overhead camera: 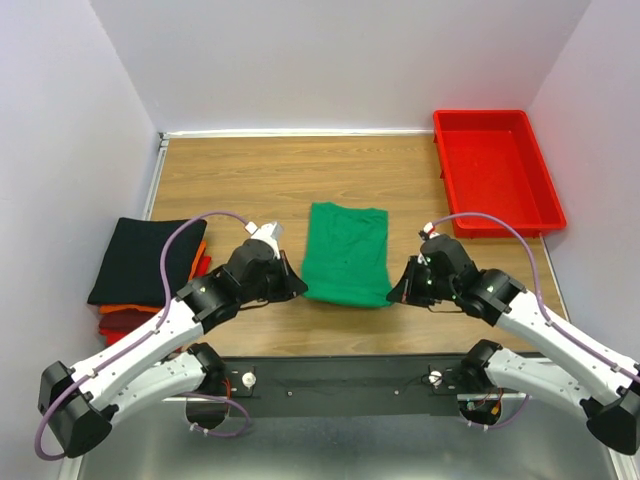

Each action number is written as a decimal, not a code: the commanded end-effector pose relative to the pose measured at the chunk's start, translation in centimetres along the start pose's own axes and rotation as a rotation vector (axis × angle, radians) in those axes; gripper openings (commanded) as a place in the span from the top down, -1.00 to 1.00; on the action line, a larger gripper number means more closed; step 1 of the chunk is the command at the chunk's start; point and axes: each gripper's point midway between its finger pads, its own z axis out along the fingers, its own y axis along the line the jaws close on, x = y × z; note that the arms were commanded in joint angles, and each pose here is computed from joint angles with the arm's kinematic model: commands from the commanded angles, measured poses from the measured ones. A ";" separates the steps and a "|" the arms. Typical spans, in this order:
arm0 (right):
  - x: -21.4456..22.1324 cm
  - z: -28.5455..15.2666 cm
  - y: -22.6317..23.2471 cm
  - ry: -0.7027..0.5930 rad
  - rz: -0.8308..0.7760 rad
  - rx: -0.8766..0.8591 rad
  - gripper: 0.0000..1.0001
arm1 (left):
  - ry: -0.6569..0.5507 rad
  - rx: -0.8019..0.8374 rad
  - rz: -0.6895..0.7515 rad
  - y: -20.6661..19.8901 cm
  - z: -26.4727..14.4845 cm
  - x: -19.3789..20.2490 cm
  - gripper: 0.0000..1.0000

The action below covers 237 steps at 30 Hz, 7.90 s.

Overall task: Fold and stack the t-shirts
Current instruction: Fold the tshirt, then neatly place the folded tshirt to the corner

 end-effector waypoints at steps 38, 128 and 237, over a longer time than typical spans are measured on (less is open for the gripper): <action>-27.5 15.2 -6.7 -0.257 0.016 0.293 -0.39 | -0.242 -0.101 0.108 4.1 20.1 -29.0 -0.52; -20.0 14.0 -6.2 -0.229 0.065 0.166 0.15 | 0.066 -0.405 -0.132 10.3 21.4 -12.9 1.00; -15.5 8.4 0.2 -0.170 -0.070 -0.043 0.16 | -0.873 -1.172 -0.733 22.6 -27.6 -18.6 -0.19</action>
